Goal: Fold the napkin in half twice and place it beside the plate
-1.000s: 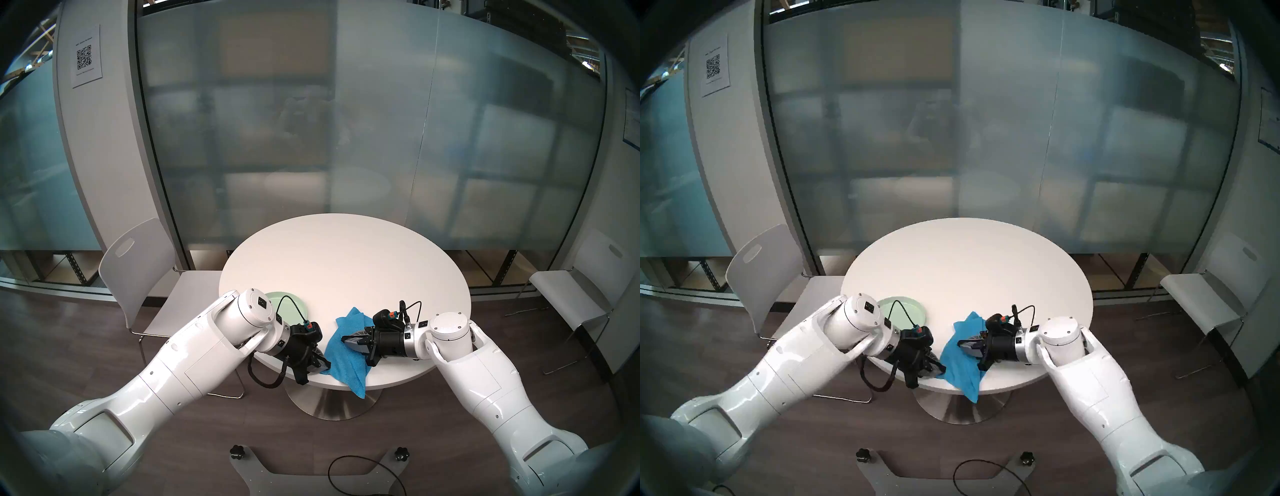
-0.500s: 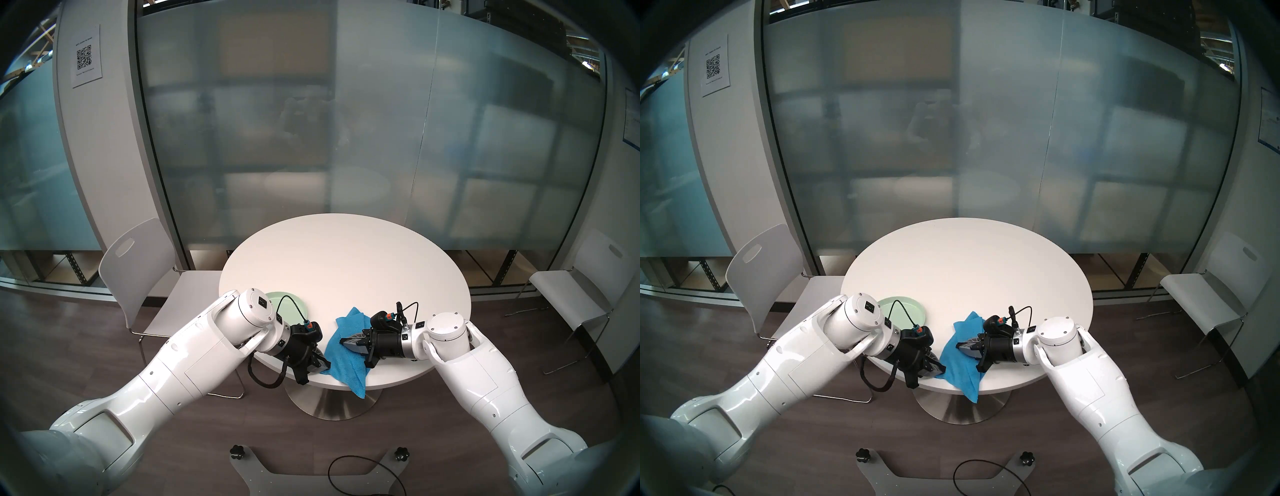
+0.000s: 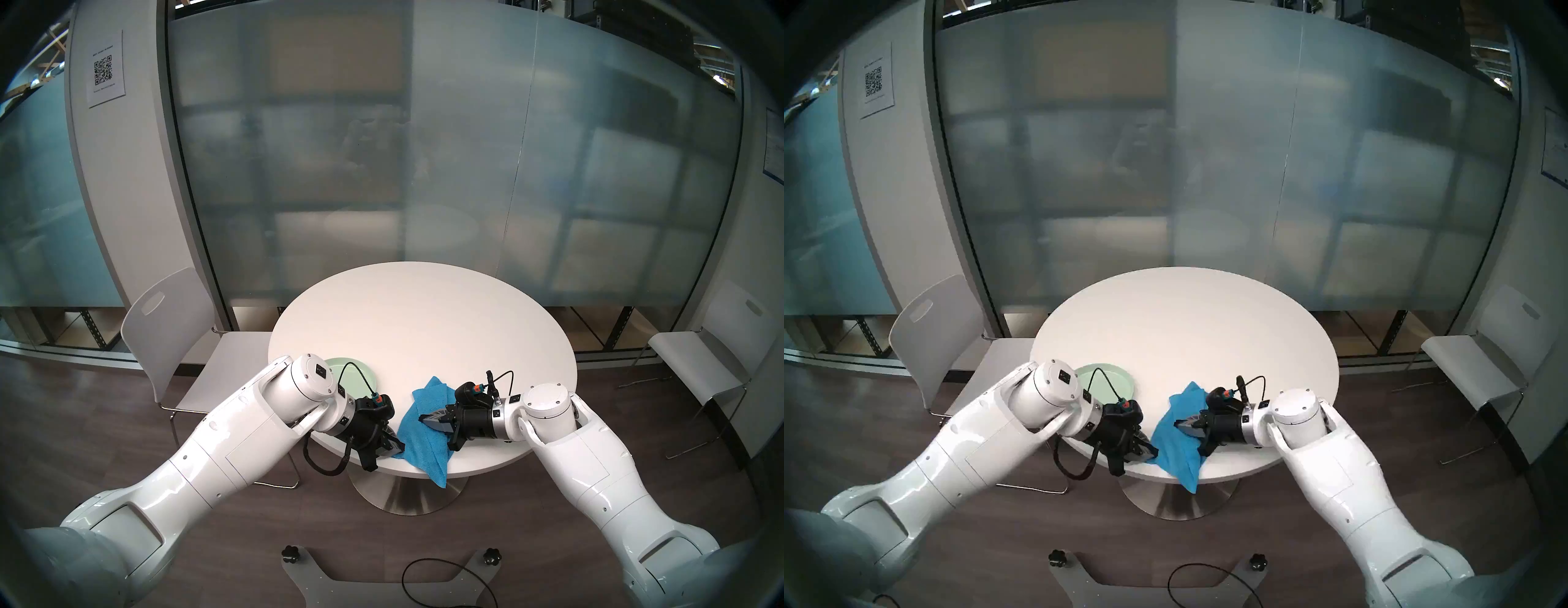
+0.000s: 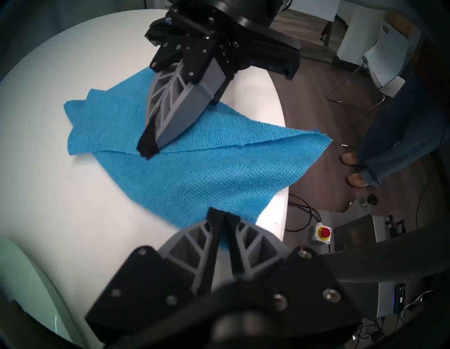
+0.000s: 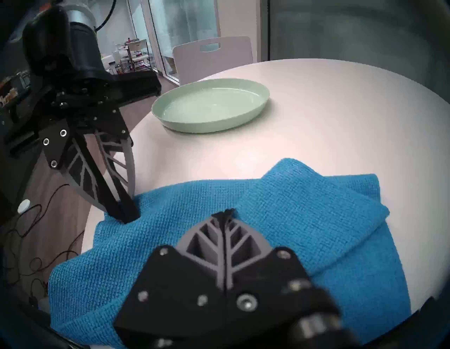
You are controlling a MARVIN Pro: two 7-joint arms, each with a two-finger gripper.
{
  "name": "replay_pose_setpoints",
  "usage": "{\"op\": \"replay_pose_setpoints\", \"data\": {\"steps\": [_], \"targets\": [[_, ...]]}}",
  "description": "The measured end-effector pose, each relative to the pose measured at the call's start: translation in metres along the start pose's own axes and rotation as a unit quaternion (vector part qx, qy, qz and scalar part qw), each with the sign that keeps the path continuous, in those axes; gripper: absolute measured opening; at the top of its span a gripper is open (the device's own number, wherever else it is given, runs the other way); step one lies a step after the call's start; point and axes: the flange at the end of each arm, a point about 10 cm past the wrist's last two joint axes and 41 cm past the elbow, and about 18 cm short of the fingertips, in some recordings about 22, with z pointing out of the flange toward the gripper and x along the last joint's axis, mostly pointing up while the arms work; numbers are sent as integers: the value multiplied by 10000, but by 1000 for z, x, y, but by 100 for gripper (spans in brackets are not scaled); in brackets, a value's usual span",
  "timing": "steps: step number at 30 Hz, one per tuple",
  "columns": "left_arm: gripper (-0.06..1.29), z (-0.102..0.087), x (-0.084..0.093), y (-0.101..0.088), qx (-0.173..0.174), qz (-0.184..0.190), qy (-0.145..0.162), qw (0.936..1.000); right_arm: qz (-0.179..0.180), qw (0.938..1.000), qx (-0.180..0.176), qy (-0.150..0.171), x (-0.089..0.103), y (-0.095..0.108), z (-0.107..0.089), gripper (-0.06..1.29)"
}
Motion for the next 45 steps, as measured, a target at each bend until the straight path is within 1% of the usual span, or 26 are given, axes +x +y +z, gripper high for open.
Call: {"op": "replay_pose_setpoints", "data": {"steps": [10,19,24,33,45], "targets": [[25,0,-1,-2,1,10,7,10000,32,9999,-98,-95,0,4,-3,-3],[25,-1,-1,-3,-27,21,1,10000,66,9994,-203,-288,2,8,-16,-3],[25,-1,-1,-4,-24,15,9,10000,87,9992,-206,-328,1,8,-21,-3],[25,0,0,-13,14,-1,11,10000,174,9989,-225,-382,-4,4,-27,-3],[25,1,2,-12,-33,138,-56,9999,244,9982,-324,-442,-9,0,-36,-3]]}}
